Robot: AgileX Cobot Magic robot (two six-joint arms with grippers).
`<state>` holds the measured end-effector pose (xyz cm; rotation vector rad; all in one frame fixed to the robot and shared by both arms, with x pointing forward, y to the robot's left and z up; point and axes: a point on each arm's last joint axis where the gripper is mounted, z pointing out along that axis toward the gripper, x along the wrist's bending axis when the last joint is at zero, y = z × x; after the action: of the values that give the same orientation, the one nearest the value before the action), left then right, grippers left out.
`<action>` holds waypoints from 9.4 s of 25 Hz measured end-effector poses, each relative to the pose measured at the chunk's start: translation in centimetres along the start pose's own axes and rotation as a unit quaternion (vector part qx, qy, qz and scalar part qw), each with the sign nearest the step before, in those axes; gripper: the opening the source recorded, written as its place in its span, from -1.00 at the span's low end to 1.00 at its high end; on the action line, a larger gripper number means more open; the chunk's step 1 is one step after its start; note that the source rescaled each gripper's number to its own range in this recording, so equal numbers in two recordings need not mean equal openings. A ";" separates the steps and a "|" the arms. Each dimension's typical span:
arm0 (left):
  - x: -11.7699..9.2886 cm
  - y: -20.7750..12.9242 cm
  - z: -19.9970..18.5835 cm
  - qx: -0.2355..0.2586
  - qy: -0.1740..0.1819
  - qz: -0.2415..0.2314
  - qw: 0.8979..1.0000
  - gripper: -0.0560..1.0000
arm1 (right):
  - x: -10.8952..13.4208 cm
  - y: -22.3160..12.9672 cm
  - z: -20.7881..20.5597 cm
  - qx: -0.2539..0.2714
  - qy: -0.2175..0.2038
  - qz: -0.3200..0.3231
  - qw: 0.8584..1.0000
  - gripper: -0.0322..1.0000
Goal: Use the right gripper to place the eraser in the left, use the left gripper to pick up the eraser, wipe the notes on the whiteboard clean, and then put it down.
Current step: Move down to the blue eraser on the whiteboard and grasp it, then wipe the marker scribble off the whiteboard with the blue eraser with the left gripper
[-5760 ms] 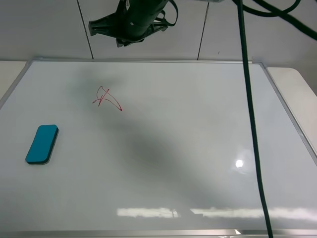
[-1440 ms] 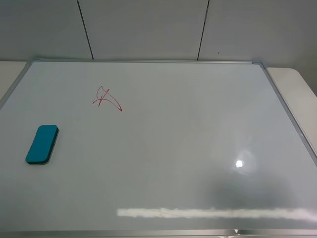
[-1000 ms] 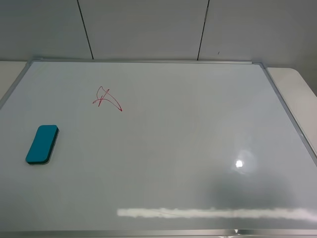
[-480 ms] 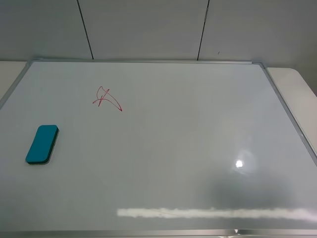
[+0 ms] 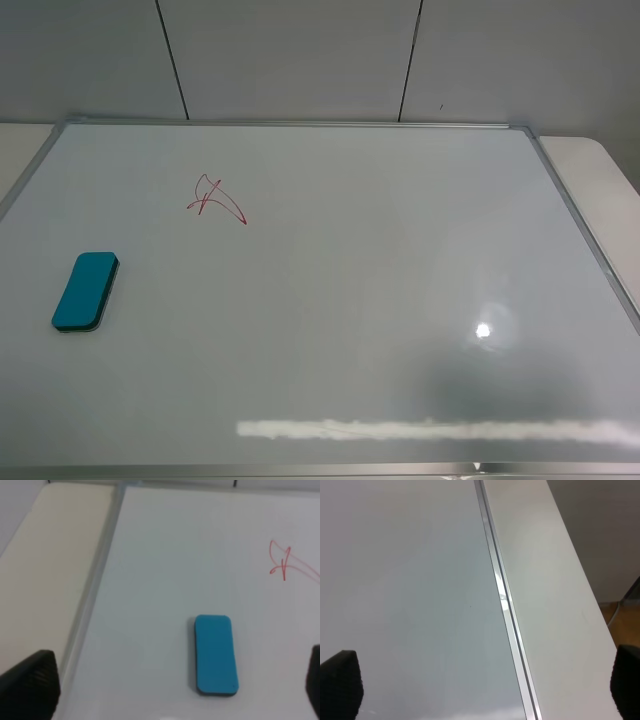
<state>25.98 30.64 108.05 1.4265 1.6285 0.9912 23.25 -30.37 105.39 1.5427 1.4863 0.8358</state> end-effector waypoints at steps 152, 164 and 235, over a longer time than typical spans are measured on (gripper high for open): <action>-5.5 -1.8 30.5 0.491 -0.003 -0.022 0.871 -0.81 | 0.0 0.0 0.0 0.000 0.000 0.000 1.000 1.00; -6.6 2.7 34.5 0.472 -0.006 -0.002 0.881 -0.81 | 0.0 0.0 0.0 0.000 0.000 0.000 1.000 1.00; -6.9 3.4 48.7 0.468 -0.017 0.075 0.880 -0.81 | 0.0 0.0 0.0 0.000 -0.001 0.000 1.000 1.00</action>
<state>72.06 27.84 90.72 2.1880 2.1086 0.1868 23.25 -30.38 105.39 1.5424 1.4859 0.8345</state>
